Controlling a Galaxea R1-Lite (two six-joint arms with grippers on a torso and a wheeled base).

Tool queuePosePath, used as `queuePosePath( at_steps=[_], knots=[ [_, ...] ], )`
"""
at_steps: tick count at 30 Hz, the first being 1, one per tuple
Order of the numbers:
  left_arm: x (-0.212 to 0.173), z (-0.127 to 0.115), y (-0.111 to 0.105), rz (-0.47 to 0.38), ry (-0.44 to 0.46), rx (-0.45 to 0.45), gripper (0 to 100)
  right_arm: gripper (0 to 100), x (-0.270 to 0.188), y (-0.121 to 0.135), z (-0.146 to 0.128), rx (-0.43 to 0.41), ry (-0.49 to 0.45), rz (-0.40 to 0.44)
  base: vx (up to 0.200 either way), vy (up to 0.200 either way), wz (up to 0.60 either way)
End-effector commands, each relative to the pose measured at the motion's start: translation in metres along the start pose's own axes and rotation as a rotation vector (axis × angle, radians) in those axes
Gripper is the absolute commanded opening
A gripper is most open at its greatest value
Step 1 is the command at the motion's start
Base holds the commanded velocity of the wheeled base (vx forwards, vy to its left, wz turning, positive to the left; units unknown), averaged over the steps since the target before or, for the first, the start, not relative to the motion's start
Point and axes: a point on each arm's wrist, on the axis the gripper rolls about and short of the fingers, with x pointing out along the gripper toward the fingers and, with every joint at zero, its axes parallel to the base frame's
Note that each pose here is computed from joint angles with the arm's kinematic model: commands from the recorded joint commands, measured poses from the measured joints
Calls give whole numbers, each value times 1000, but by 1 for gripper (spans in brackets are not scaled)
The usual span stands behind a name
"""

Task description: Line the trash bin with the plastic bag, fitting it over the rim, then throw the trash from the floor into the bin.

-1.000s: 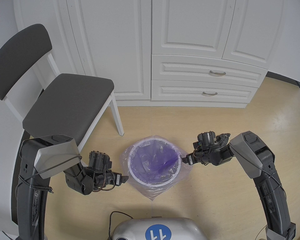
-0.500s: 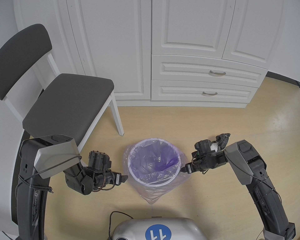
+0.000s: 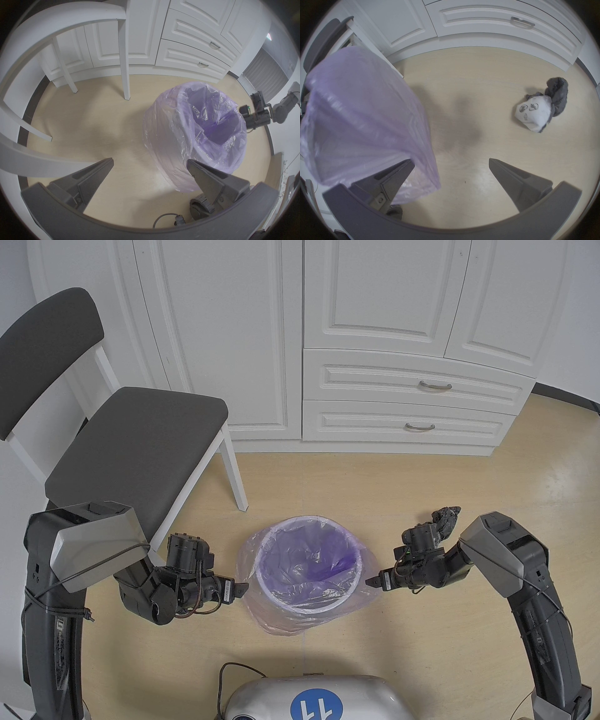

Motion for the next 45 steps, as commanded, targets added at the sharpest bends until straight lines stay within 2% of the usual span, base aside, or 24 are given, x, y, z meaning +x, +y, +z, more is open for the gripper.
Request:
queuePosePath(
  at_steps=[1,15,16,18,19,22,29,37,45],
  knots=[
    [6,10,10,22,-33,-18,100,100,-66,7,21,-26,-94,21,0,0,0],
    [40,0,10,24,2,-23,100,100,-80,0,39,-29,-154,5,0,0,0],
    [46,0,9,24,37,-25,100,100,-75,-1,44,-23,-175,9,0,0,0],
    [48,1,9,25,53,-26,100,100,-72,-1,46,-11,-182,9,0,0,0],
    [51,3,8,26,95,-27,100,100,-68,2,50,26,-192,20,0,0,0],
    [53,7,4,25,143,-49,100,100,-60,5,56,55,-212,30,0,0,0],
    [54,10,3,27,140,-95,100,100,-54,6,55,61,-216,28,0,0,0],
    [50,4,2,36,160,-91,100,100,-41,11,55,94,-229,40,0,0,0],
    [48,0,-1,36,176,-77,100,100,-20,12,49,93,-228,45,0,0,0]
  ],
)
